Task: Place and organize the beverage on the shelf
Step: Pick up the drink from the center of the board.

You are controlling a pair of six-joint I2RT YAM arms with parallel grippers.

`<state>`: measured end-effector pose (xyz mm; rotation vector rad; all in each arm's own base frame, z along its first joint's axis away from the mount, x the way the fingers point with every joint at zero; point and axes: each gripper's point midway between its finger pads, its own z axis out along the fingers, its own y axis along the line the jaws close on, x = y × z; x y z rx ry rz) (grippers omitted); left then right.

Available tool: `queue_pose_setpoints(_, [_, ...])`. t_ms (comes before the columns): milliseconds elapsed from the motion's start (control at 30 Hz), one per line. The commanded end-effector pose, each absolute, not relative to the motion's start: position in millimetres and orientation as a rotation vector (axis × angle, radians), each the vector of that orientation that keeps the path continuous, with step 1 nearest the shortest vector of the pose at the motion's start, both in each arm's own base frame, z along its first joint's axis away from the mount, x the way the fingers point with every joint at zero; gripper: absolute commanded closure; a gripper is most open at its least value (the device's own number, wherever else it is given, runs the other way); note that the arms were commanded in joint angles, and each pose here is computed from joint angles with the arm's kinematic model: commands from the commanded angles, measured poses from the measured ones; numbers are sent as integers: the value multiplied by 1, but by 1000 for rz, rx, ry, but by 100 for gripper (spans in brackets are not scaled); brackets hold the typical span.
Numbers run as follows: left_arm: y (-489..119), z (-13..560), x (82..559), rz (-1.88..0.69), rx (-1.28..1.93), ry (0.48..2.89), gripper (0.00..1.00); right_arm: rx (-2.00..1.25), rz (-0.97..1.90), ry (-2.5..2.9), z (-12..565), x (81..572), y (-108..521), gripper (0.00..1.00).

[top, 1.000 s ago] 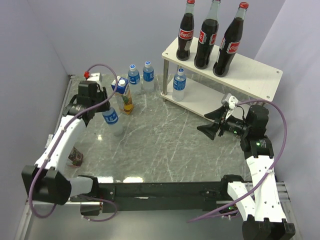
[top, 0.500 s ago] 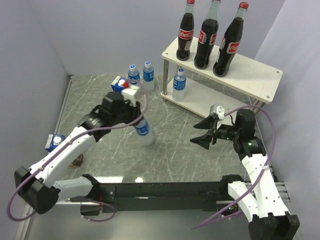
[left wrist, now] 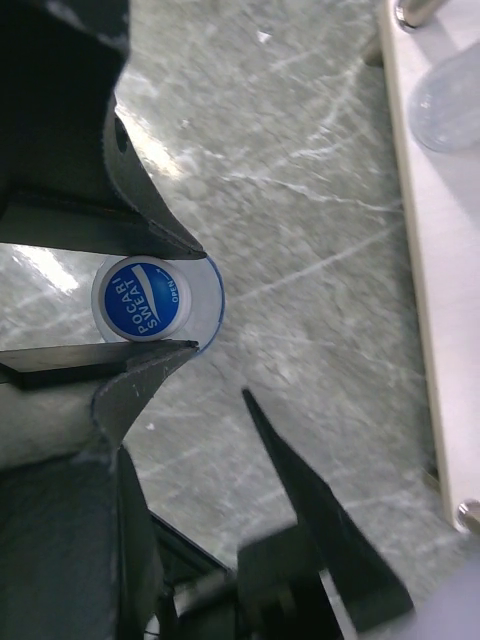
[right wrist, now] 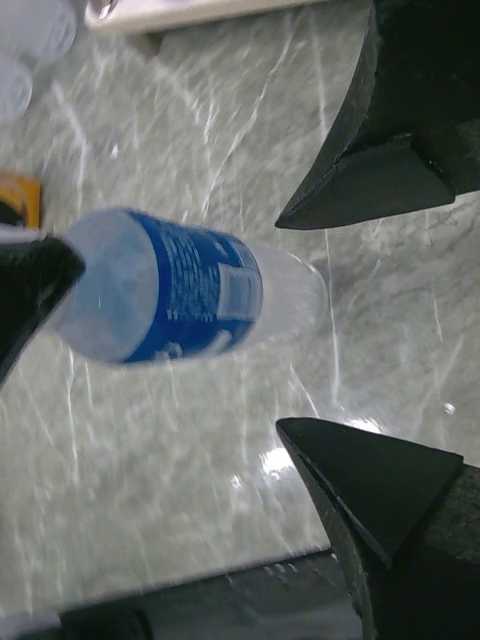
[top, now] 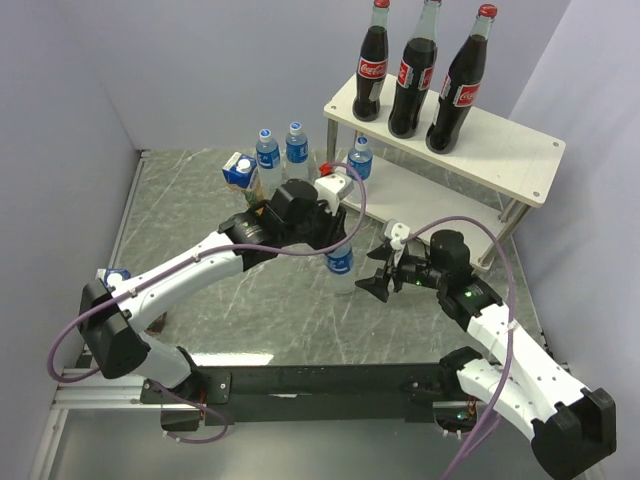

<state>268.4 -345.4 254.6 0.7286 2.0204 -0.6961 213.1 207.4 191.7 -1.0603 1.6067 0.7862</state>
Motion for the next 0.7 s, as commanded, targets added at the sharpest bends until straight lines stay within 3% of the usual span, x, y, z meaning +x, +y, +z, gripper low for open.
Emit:
queue_pose_setpoints(0, [-372,354,279,-851,605,1747,100,-877,664,1526,226,243,205,18])
queue_pose_setpoints(667, [-423,375,261,-1020,646,1704,100,-848,641,1569,220,253,212,16])
